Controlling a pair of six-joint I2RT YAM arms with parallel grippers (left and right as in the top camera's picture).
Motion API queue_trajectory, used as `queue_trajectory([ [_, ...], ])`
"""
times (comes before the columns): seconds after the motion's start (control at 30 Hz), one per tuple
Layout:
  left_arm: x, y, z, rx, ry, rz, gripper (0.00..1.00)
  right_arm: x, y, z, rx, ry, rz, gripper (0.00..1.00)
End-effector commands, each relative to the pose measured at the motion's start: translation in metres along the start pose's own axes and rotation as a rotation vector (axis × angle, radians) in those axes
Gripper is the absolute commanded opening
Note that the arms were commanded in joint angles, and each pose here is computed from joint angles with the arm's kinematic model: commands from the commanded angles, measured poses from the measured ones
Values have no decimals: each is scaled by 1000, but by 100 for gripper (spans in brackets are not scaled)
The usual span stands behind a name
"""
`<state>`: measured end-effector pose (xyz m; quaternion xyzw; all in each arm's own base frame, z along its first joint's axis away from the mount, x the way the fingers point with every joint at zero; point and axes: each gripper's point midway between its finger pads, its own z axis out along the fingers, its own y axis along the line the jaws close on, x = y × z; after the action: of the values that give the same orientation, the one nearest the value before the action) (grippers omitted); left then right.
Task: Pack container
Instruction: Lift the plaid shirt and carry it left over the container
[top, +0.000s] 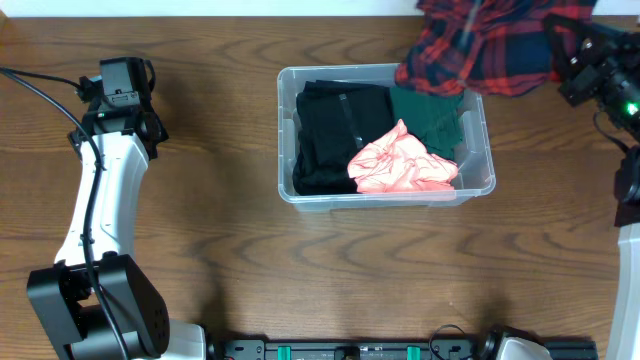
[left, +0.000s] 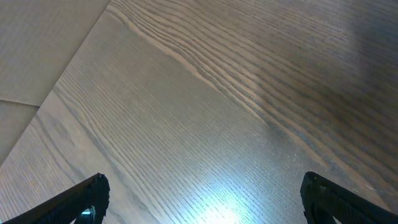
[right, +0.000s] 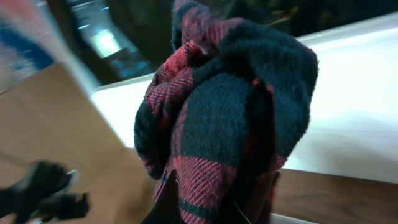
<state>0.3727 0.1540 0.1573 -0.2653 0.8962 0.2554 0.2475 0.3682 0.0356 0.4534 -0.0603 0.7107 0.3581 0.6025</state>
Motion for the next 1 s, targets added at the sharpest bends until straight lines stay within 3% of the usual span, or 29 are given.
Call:
queue_trajectory([
  [0.0, -7, 6, -6, -13, -22, -5, 98, -1, 37, 1, -129, 28, -21, 1],
  [0.33, -7, 6, -6, -13, -22, -5, 98, 34, 86, 36, -298, 134, 3, 1],
  [0.97, -7, 6, -6, -13, -22, -5, 98, 105, 133, 117, -383, 258, 73, 1],
])
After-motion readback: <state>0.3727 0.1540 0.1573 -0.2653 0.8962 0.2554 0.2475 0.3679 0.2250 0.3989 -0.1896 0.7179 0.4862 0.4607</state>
